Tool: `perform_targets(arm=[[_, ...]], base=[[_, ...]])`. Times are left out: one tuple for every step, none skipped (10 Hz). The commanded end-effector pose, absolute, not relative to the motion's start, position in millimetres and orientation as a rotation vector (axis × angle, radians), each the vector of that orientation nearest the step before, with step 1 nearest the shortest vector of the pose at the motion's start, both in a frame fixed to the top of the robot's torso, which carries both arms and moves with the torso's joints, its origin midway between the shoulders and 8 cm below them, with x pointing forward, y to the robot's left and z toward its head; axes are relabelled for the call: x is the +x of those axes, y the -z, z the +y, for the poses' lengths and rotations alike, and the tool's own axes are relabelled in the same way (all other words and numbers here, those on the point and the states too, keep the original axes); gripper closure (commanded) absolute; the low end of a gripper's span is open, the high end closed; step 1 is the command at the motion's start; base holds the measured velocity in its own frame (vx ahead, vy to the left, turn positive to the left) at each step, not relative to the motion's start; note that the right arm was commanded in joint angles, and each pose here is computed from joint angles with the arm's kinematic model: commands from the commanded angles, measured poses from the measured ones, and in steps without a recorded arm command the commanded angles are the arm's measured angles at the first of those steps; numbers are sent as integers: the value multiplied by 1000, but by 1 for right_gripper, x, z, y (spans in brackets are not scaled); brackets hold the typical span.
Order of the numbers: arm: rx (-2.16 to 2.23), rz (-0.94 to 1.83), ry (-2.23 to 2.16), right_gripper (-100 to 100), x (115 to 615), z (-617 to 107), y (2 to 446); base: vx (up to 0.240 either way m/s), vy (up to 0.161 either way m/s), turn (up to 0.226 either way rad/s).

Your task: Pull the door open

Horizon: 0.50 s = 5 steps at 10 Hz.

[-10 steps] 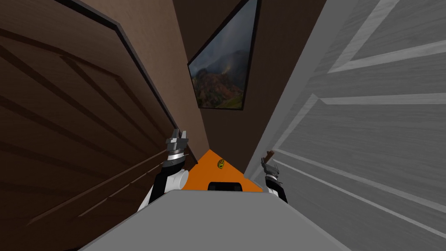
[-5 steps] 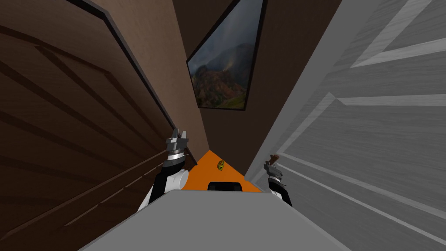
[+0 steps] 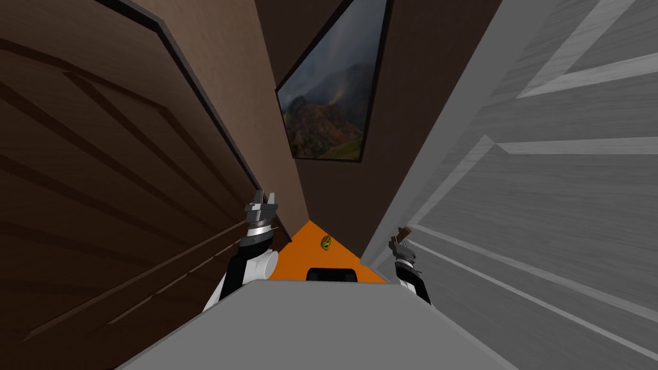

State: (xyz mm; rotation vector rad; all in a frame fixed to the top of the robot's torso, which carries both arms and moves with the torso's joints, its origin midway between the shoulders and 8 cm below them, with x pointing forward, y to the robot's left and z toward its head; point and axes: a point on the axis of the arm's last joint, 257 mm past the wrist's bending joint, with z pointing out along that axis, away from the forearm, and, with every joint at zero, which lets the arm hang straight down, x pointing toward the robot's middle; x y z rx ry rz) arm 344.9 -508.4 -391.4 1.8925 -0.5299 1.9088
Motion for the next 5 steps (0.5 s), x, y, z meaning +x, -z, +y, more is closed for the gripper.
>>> perform_targets(arm=[[1912, -516, -1917, 100, 347, -502, 393], [1923, -502, -1929, 100, 349, -498, 393], [1936, -486, -1941, 100, 351, -494, 393], [1949, -470, -1954, 100, 354, -489, 392], [1961, -455, -1966, 100, 356, -484, 392]], base=[[-195, -8, 66], [-198, 10, 73], [-210, 25, 52], [-213, 21, 55], [-214, 19, 55]])
